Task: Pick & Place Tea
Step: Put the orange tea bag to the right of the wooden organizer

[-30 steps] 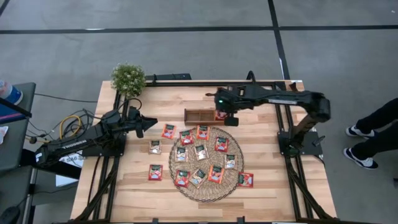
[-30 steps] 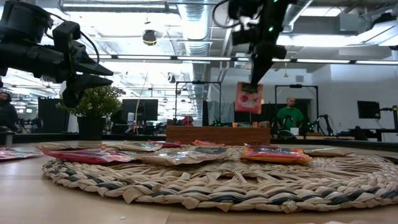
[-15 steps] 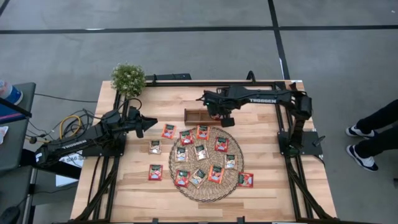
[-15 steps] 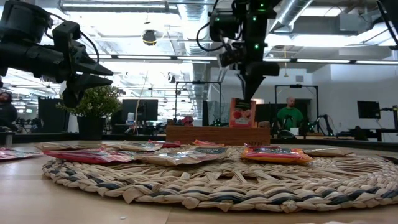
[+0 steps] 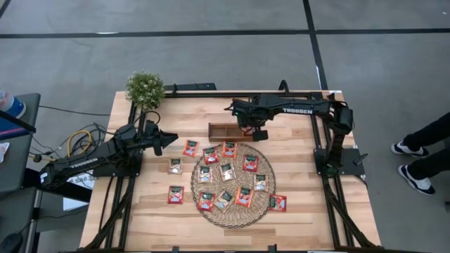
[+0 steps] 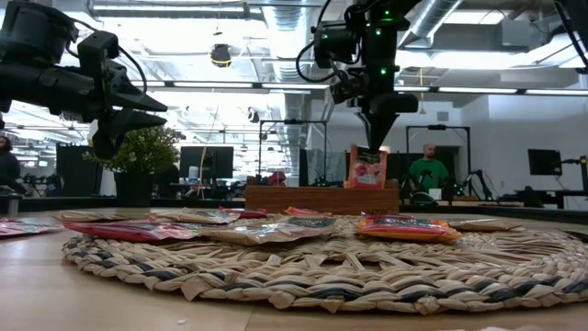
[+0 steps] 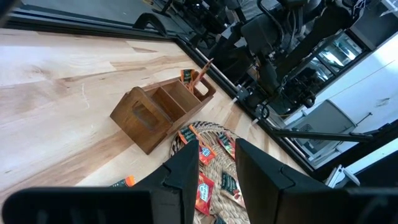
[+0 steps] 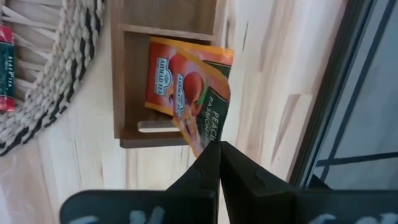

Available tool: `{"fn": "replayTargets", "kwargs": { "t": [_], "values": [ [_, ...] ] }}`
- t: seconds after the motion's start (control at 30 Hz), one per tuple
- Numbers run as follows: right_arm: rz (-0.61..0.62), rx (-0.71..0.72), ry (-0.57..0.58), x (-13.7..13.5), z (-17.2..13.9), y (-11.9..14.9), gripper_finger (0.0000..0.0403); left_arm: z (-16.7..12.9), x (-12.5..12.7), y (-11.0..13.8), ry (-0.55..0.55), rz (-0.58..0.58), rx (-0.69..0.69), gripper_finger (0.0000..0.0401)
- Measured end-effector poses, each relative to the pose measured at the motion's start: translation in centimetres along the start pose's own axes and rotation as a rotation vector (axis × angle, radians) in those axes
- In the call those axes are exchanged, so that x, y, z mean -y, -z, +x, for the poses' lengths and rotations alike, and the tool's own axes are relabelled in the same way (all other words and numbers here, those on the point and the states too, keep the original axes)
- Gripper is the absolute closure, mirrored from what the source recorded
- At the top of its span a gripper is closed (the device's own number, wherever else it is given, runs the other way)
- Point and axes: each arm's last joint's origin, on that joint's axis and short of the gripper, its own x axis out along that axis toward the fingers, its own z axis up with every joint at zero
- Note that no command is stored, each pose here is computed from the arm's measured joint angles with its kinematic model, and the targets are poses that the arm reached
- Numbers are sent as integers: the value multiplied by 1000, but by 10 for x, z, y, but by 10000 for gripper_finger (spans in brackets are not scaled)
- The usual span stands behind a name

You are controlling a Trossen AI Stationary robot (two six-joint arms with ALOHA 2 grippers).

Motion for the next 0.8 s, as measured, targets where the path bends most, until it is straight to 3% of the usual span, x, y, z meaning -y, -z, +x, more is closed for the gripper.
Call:
{"fn": "replayTargets", "kwargs": {
  "t": [0.5,0.8],
  "values": [
    [-12,53,-66,-1,0,-3,403,0,0,0,0,-1,0,306],
    [-28,-19,-100,-7,17,-5,403,0,0,0,0,-3,0,306]
  ]
}}
